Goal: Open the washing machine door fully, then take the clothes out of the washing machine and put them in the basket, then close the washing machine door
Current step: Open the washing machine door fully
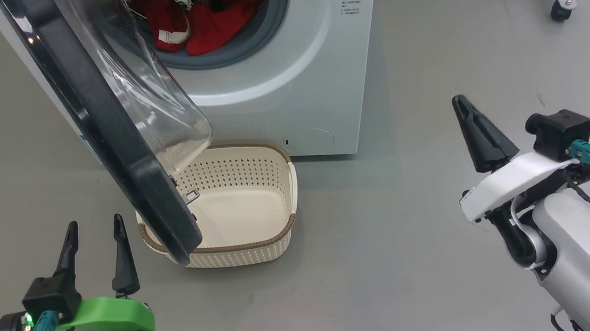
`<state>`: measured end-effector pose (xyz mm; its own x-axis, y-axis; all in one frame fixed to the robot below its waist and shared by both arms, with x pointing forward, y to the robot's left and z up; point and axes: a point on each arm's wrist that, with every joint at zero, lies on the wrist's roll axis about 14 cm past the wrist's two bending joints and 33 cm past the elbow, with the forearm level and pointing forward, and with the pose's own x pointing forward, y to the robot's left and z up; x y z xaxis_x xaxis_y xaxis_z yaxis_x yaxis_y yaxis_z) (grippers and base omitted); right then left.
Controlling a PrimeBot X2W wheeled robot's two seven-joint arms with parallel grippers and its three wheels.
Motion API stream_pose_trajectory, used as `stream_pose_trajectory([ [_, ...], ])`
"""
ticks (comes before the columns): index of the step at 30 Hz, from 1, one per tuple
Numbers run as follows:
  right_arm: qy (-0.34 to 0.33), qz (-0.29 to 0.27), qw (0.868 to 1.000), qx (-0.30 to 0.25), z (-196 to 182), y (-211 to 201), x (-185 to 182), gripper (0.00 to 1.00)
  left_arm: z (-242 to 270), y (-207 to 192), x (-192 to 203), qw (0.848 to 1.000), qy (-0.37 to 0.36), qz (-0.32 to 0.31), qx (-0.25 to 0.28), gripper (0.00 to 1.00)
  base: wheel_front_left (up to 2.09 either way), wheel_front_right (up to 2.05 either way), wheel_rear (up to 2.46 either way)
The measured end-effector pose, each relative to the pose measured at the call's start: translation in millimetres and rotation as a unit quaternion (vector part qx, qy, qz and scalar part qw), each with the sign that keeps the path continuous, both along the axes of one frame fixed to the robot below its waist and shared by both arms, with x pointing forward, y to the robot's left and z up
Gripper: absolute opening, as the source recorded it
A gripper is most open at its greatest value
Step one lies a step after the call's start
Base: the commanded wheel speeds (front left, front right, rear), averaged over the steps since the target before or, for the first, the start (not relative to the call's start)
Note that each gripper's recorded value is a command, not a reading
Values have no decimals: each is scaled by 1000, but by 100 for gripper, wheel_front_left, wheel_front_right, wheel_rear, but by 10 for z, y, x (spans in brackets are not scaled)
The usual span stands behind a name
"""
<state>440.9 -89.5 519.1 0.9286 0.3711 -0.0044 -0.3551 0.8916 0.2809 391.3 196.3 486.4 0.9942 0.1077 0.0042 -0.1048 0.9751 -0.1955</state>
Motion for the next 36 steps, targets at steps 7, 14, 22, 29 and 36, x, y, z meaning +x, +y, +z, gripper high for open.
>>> stream_pose_trajectory([
  [7, -9, -45, 999, 25, 5, -185, -116, 100, -7, -30, 10, 1000, 0, -6, 3, 100, 0, 0, 0],
  [14, -1, -68, 997, 23, -124, -266, -306, 100, -5, -53, 7, 1000, 0, -12, 3, 100, 0, 0, 0],
  [22, 14, -78, 997, 19, -280, -261, -512, 100, -44, -69, -26, 1000, 6, -16, 6, 100, 0, 0, 0],
  [29, 18, -77, 997, 15, -328, -228, -632, 100, -92, -102, -59, 1000, 14, -23, 12, 100, 0, 0, 0],
  [36, 9, -72, 997, 2, -326, -239, -680, 100, -106, -107, -81, 999, 16, -25, 11, 100, 0, 0, 0],
])
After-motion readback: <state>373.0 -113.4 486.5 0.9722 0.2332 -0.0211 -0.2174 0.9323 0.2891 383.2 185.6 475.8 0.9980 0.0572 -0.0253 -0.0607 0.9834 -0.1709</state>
